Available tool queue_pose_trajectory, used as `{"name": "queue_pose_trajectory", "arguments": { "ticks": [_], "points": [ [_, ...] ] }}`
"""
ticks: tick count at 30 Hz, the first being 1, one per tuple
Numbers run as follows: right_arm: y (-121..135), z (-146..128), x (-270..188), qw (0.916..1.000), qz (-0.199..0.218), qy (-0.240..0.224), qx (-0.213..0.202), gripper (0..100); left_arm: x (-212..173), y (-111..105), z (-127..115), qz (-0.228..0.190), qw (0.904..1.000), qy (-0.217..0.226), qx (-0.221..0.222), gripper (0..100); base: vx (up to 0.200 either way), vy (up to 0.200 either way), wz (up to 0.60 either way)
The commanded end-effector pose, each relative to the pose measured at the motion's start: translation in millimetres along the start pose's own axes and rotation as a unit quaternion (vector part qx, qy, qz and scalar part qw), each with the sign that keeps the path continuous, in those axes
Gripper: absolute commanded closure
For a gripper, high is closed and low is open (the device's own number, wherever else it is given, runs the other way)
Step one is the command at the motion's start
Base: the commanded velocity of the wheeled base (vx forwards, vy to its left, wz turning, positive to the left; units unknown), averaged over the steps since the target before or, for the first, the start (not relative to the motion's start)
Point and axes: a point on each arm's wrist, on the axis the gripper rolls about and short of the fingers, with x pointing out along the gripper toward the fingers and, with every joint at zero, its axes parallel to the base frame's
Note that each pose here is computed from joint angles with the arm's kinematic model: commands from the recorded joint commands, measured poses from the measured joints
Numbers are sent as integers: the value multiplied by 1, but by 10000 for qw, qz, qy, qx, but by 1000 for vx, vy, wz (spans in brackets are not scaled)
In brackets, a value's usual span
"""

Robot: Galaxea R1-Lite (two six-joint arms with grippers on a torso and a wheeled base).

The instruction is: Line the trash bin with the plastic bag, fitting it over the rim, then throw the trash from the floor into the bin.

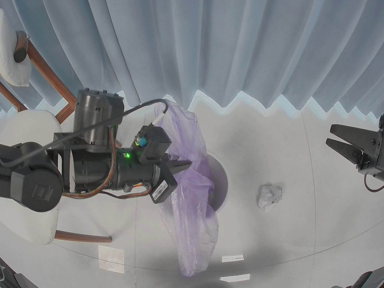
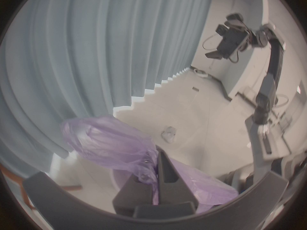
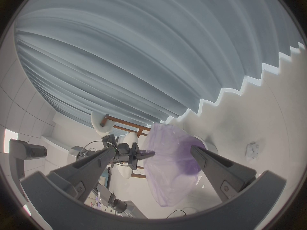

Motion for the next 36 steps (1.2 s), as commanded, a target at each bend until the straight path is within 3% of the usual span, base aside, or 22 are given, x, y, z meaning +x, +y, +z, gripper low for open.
{"name": "queue_pose_trajectory", "arguments": {
  "ticks": [1, 3, 5, 6, 10, 15, 17, 23, 31, 36],
  "points": [
    [-9, -3, 7, 9992, -260, 293, 114, 0, -11, 6, 30, 263, 9962, 32, 831, 100, 0, 0, 0],
    [-11, -7, 9, 9984, -306, 450, 158, 0, -10, 1, 30, 235, 9933, 135, 1124, 100, 0, 0, 0],
    [-11, -7, 9, 9983, -308, 465, 165, 0, -10, 1, 30, 231, 9930, 143, 1149, 100, 0, 0, 0],
    [-15, -11, 15, 9970, -352, 666, 191, 0, -8, -8, 28, 80, 9871, 179, 1590, 100, 0, 0, 0],
    [-21, -18, 29, 9943, -391, 954, 258, 0, -4, -23, 23, -165, 9703, 244, 2402, 100, 0, 0, 0],
    [-32, -23, 50, 9905, -850, 1024, 335, 0, 0, -34, 14, -362, 9596, 385, 2762, 100, 0, 0, 0],
    [-35, -29, 64, 9886, -1032, 1057, 301, 0, 3, -48, 6, -582, 9491, 482, 3058, 100, 0, 0, 0],
    [-14, -41, 68, 9903, -690, 1191, 185, 0, 4, -65, 6, -652, 9422, 587, 3233, 100, 0, 0, 0],
    [-6, -76, 98, 9810, -975, 1676, -9, 0, 22, -73, -1, -750, 9391, 753, 3267, 100, 0, 0, 0],
    [-11, -82, 121, 9850, -1156, 1265, 196, 0, 29, -75, -4, -690, 9382, 813, 3292, 100, 0, 0, 0]
  ]
}}
